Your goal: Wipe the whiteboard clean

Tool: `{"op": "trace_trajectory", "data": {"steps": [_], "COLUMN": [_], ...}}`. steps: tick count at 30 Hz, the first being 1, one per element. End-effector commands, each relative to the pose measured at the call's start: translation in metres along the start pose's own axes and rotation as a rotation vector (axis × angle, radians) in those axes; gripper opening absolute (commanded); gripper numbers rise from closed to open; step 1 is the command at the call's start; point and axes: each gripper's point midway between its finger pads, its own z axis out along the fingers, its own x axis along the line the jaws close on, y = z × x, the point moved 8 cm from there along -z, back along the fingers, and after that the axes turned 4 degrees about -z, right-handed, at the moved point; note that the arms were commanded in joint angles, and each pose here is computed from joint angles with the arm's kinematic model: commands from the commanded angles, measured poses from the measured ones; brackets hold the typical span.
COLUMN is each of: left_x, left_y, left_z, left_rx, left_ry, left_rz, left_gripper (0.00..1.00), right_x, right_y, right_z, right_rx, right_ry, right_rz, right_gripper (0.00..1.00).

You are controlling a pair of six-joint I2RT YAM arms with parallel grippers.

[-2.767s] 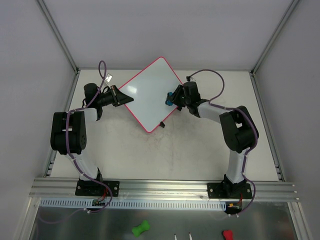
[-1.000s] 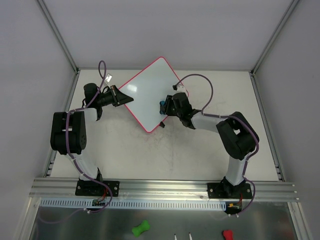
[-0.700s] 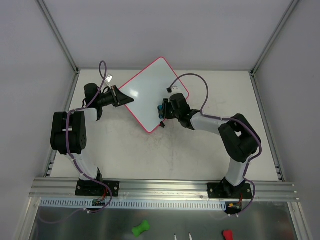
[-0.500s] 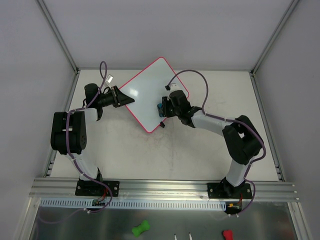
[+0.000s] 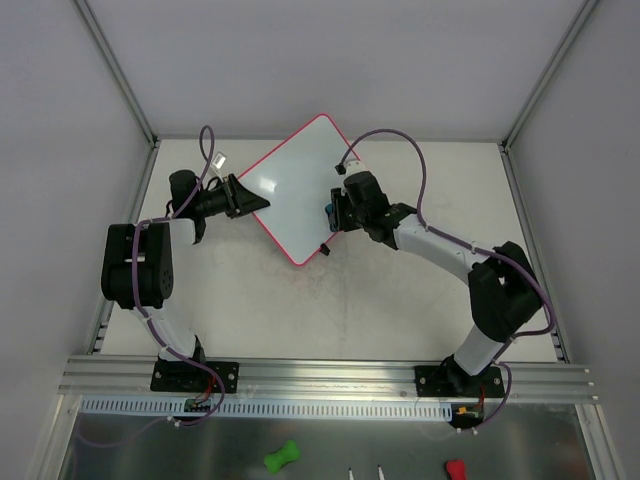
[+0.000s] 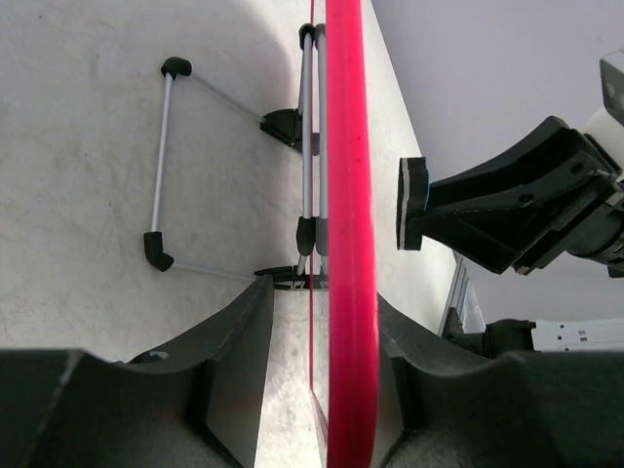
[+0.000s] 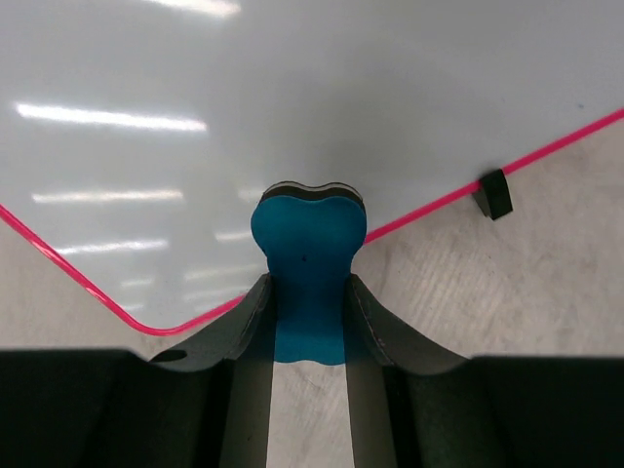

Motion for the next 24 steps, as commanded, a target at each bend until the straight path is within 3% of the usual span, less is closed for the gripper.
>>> {"op": "trace_trajectory", "data": {"steps": [1,13,17,22,24], "left_x": [-0.006,-0.008,-0.007,-0.006,-0.005], "left_y": [0.005,0.004,0.003,0.002,0.002], "left_z": [-0.004,-0.006,-0.008,-0.011,-0.012], "left_rx": [-0.013,-0.019,-0.031,-0.037,-0.04], "left_ry": [-0.036,-0.043,-0.029,-0.02,-0.012], "left_rz": [0.055,0.061,0.059,0.056,0.056], "left_gripper": [0.37,0.41,0.42,0.44,0.45], "right_x": [-0.013,-0.042,-0.042,-0.041,-0.042], "right_y": [0.002,-0.09,-0.104,-0.108,-0.111], "right_z": [-0.028,-0.046,-0.042,-0.037,-0.034], "right_rx": [0.08,0.301,0.333,0.344,0.357], "right_ry": [-0.11,-0.237,-0.208,-0.195,-0.195], "right_rz": [-0.031,-0.007,-0.005,-0.011,-0.013], "right_gripper": [0.0,0.02,0.13,0.36,0.4]}}
